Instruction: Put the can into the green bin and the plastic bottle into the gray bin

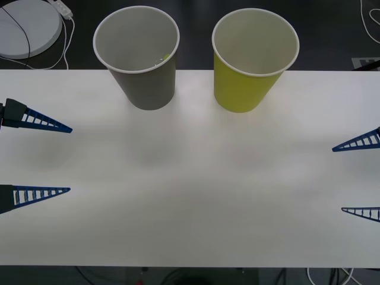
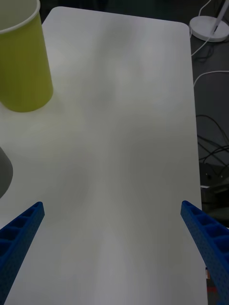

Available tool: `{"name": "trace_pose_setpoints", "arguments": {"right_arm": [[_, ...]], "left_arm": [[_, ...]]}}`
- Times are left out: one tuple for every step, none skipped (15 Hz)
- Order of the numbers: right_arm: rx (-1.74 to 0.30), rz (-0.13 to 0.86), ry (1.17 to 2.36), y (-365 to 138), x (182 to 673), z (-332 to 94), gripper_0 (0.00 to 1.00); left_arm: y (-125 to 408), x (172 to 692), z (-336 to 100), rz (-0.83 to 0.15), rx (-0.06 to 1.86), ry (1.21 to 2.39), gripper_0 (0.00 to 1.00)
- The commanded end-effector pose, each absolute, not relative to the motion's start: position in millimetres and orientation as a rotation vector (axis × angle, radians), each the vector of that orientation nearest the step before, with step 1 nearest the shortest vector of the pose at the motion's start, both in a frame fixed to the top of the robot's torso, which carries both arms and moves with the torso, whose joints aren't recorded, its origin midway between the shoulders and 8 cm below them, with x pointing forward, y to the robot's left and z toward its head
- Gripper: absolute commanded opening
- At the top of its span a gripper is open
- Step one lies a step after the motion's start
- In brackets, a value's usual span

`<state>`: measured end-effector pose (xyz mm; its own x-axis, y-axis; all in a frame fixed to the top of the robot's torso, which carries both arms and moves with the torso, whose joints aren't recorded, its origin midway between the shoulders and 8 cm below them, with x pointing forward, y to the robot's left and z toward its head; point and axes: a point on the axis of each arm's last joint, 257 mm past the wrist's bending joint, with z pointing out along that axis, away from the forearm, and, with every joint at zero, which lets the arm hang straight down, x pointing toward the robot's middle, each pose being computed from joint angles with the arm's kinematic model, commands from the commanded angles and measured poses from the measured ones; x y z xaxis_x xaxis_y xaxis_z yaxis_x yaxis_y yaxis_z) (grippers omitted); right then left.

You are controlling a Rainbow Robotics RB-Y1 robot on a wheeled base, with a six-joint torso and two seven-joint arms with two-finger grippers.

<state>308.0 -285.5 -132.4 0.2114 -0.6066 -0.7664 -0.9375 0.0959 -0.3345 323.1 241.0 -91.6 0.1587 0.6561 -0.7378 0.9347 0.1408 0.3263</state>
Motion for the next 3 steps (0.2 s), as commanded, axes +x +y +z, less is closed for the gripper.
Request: {"name": "trace_pose_setpoints", "arguments": {"right_arm": [[-1.604, 0.473, 1.489, -285.6, 308.2, -132.3, 1.00], [-1.604, 0.473, 1.489, -285.6, 308.2, -132.3, 1.00], [-1.604, 0.473, 1.489, -285.6, 308.2, -132.3, 1.00]], "left_arm": [[241.0, 323.1, -91.6, -0.415, 1.589, 1.571, 1.00], [241.0, 323.1, -91.6, -0.415, 1.589, 1.571, 1.00], [241.0, 323.1, -91.6, -0.415, 1.589, 1.571, 1.00]]}}
